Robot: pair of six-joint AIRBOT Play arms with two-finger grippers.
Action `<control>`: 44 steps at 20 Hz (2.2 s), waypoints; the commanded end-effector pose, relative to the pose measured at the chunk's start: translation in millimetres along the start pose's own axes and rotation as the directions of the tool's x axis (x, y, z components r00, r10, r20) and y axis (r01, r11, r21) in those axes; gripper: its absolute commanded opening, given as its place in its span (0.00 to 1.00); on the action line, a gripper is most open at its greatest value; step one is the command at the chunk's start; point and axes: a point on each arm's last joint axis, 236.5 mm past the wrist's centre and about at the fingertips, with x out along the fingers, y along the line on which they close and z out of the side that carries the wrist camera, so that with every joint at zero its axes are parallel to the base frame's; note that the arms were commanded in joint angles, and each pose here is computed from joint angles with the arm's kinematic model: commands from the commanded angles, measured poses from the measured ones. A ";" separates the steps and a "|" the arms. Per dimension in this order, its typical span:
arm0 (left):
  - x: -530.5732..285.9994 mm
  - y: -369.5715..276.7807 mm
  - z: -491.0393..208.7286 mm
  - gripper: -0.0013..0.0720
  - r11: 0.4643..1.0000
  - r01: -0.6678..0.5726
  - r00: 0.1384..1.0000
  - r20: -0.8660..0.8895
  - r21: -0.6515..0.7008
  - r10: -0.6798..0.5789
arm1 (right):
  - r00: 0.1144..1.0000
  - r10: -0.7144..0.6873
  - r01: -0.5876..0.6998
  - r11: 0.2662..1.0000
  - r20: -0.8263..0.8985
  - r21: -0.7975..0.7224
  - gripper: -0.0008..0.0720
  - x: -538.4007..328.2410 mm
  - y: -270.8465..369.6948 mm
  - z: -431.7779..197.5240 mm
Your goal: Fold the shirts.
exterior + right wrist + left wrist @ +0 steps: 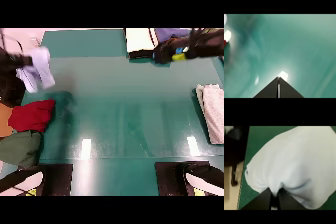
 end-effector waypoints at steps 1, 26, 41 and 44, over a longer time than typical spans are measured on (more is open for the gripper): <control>-120.9 -23.4 61.7 0.05 0.994 0.082 0.968 0.232 0.066 -0.095 | 0.981 0.000 0.013 0.998 0.193 -0.066 0.04 -53.2 18.1 63.8; -33.1 -323.0 -174.3 0.85 0.734 0.642 0.685 -0.596 0.221 -0.419 | 0.989 -0.131 0.126 0.990 0.070 0.065 0.04 -76.5 -47.6 34.6; -32.8 -387.8 -313.4 0.85 0.659 0.749 0.411 -0.730 -0.073 -0.547 | 0.990 -0.128 0.125 0.990 0.055 0.065 0.04 -75.8 -46.9 31.2; -23.5 -374.0 -305.6 0.17 0.677 0.736 0.443 -0.739 -0.025 -0.508 | 0.991 -0.131 0.130 0.990 0.013 0.063 0.04 -75.4 -47.6 21.2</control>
